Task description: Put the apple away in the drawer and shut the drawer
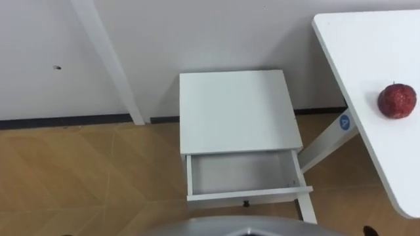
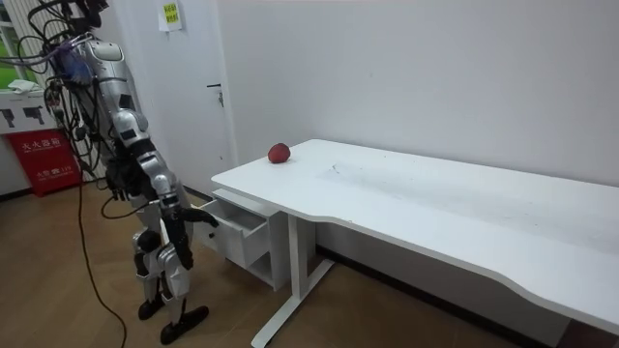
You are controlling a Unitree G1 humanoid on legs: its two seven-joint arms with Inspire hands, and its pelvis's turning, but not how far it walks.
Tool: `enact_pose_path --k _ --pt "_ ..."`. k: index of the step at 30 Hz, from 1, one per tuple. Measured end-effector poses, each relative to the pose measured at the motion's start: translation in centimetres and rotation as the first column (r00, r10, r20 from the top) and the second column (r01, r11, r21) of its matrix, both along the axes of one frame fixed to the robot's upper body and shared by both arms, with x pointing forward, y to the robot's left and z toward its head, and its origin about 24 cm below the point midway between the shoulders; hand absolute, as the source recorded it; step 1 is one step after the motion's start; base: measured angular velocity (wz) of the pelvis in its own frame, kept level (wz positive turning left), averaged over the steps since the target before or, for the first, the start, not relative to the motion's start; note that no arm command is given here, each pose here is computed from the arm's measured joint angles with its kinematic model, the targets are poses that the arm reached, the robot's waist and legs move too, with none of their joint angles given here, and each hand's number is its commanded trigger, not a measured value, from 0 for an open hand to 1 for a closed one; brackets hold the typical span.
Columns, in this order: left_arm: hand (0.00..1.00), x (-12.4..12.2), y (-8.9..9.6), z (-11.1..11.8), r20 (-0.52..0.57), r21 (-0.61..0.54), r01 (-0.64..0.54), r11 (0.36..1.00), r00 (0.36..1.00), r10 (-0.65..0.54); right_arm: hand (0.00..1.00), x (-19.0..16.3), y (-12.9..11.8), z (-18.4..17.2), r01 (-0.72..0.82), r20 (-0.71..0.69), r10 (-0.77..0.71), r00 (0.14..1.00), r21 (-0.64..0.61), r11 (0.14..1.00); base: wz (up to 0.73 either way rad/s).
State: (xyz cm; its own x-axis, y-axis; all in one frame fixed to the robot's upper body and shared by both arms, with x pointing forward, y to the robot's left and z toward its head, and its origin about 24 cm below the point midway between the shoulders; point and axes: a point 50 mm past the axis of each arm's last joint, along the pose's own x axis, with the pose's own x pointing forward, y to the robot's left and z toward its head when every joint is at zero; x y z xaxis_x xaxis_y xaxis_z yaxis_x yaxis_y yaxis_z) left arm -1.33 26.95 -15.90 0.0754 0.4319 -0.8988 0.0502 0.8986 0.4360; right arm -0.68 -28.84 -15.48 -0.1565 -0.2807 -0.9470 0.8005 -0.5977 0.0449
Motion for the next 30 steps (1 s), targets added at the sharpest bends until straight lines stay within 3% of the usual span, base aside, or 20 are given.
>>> enact_pose_path --k 10,18,27,30 --pt "0.0 0.7 1.1 0.4 0.026 0.03 0.018 0.999 0.999 -0.019 0.0 2.8 -2.4 1.4 0.096 0.033 -0.094 0.995 -0.051 0.994 0.0" --pt "0.0 1.2 1.6 0.9 0.094 0.052 0.038 0.998 0.995 -0.042 0.0 5.8 -9.1 6.8 0.195 0.088 -0.178 0.98 -0.267 0.944 0.0" --pt "0.0 2.6 1.6 1.1 0.161 0.06 0.062 0.996 0.984 -0.071 0.0 8.0 -11.9 11.6 0.238 0.121 -0.206 0.971 -0.43 0.871 0.0" --pt "0.0 2.7 1.4 1.0 0.164 0.056 0.074 0.996 0.983 -0.082 0.0 8.9 -12.4 13.4 0.188 0.085 -0.169 0.982 -0.508 0.841 -0.11"
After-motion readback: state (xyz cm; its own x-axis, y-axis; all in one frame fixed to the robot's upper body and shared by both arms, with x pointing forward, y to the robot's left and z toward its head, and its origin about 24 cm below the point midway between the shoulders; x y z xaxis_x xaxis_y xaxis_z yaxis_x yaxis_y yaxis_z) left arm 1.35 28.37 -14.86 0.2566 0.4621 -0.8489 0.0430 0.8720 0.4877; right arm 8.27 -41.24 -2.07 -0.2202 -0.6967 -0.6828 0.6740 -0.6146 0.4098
